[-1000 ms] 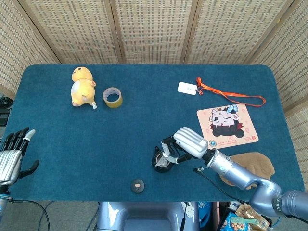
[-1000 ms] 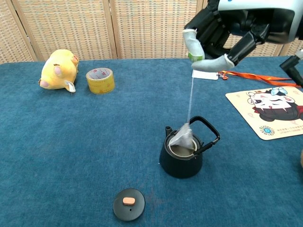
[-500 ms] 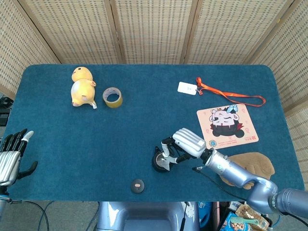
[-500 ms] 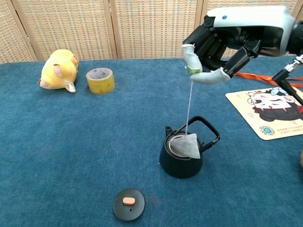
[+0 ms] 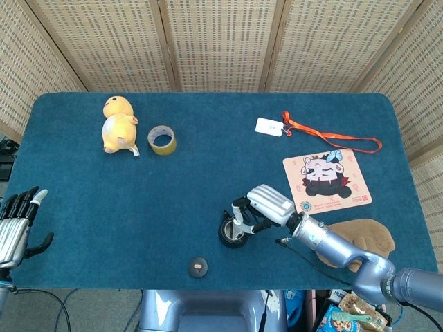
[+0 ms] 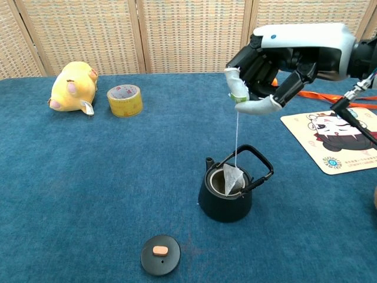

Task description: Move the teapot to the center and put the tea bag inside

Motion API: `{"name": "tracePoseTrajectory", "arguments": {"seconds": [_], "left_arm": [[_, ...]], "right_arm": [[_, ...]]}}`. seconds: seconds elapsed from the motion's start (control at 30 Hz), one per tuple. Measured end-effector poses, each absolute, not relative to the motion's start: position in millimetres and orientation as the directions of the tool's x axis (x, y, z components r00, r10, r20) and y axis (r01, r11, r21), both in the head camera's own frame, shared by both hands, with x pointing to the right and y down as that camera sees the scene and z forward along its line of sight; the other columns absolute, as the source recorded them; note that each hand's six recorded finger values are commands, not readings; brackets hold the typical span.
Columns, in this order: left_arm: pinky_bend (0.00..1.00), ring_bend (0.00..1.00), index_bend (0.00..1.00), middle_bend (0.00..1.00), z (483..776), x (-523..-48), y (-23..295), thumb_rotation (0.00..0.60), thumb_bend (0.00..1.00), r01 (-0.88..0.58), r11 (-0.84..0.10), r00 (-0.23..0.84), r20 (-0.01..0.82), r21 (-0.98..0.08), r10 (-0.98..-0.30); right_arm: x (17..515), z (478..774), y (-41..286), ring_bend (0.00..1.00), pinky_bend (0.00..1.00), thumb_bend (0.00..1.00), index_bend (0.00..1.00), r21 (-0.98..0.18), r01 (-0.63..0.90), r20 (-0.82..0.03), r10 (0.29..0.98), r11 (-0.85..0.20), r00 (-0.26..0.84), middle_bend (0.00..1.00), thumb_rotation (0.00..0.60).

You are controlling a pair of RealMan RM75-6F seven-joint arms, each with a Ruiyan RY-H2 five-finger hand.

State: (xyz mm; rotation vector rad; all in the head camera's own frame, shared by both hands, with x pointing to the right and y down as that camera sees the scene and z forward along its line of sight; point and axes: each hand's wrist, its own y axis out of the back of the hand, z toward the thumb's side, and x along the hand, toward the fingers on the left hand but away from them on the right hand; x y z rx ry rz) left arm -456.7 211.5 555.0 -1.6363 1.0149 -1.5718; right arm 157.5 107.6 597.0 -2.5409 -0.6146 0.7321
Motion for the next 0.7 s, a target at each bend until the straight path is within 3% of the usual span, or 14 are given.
{"name": "tracePoseTrajectory", "arguments": {"seconds": [0.7], "left_arm": [[0.0, 0.0, 0.03, 0.0, 551.3, -451.0, 209.6, 0.6, 0.35, -0.09, -0.49, -0.004, 0.492, -0.867, -0.871]], "right_arm": [[180.5, 625.5, 132.0, 0.84, 0.93, 0.55, 0.72, -0.518, 0.15, -0.503, 0.441, -0.842, 0.743, 0.8, 0.6]]}}
